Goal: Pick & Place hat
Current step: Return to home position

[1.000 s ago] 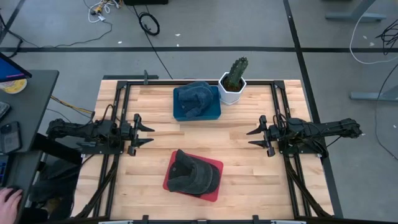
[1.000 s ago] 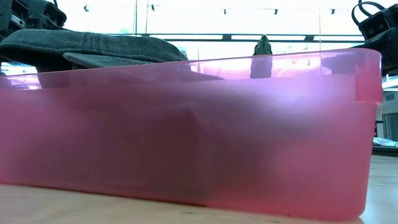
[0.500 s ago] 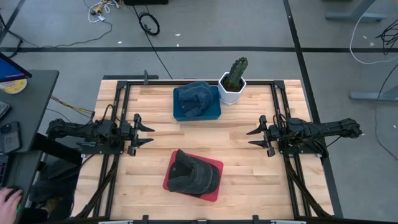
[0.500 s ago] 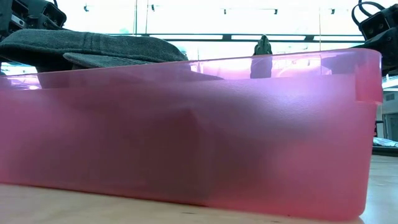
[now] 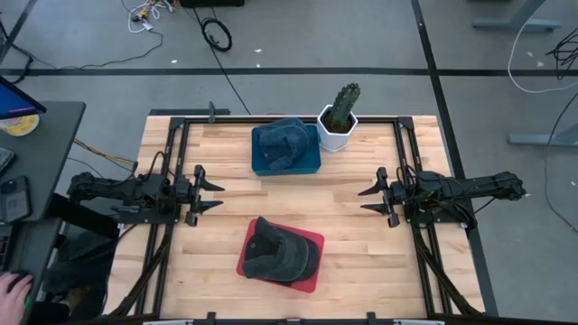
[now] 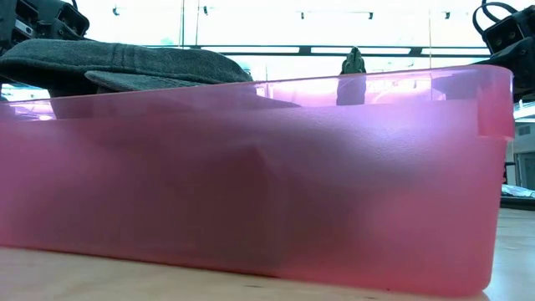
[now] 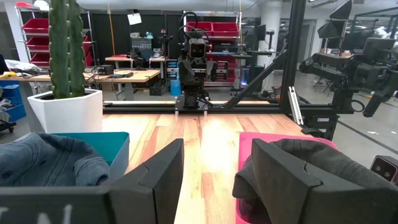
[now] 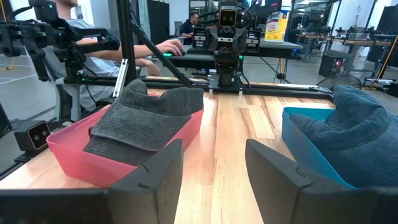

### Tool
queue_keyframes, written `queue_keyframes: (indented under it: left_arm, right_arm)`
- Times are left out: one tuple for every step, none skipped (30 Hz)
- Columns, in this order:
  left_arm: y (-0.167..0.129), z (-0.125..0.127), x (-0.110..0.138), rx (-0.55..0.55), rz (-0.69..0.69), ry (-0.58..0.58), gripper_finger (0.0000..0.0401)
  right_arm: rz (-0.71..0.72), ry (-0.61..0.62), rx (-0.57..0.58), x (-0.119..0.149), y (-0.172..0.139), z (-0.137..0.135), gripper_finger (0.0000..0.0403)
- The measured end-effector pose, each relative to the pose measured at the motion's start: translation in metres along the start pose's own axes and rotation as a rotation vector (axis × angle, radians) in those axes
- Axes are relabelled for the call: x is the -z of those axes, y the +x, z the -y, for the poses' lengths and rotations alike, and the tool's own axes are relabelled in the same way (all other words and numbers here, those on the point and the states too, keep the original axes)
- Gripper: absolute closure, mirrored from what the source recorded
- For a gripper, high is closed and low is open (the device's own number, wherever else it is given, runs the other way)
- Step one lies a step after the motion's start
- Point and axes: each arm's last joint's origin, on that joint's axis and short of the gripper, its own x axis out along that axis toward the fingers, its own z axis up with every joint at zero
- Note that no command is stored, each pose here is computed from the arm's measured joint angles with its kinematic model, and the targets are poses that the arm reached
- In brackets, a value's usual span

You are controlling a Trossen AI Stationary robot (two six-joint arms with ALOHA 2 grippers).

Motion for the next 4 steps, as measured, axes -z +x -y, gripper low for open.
queue_keyframes:
  left_arm:
    - [0.0000, 0.0000, 0.0001, 0.000, 0.000, 0.000, 0.0208]
    - [0.0000, 0.0000, 0.0001, 0.000, 0.000, 0.000, 0.0208]
    - [0.0000, 0.0000, 0.0001, 0.000, 0.000, 0.000, 0.0208]
    - [0.0000, 0.0000, 0.0001, 0.000, 0.000, 0.000, 0.0208]
  right_arm:
    - [0.000, 0.000, 0.001, 0.0000, 0.0000, 0.0000, 0.0224]
    - [0.000, 0.000, 0.001, 0.0000, 0.0000, 0.0000, 0.0224]
    - [0.000, 0.000, 0.001, 0.0000, 0.0000, 0.0000, 0.0224]
    - [0.000, 0.000, 0.000, 0.0000, 0.0000, 0.0000, 0.0224]
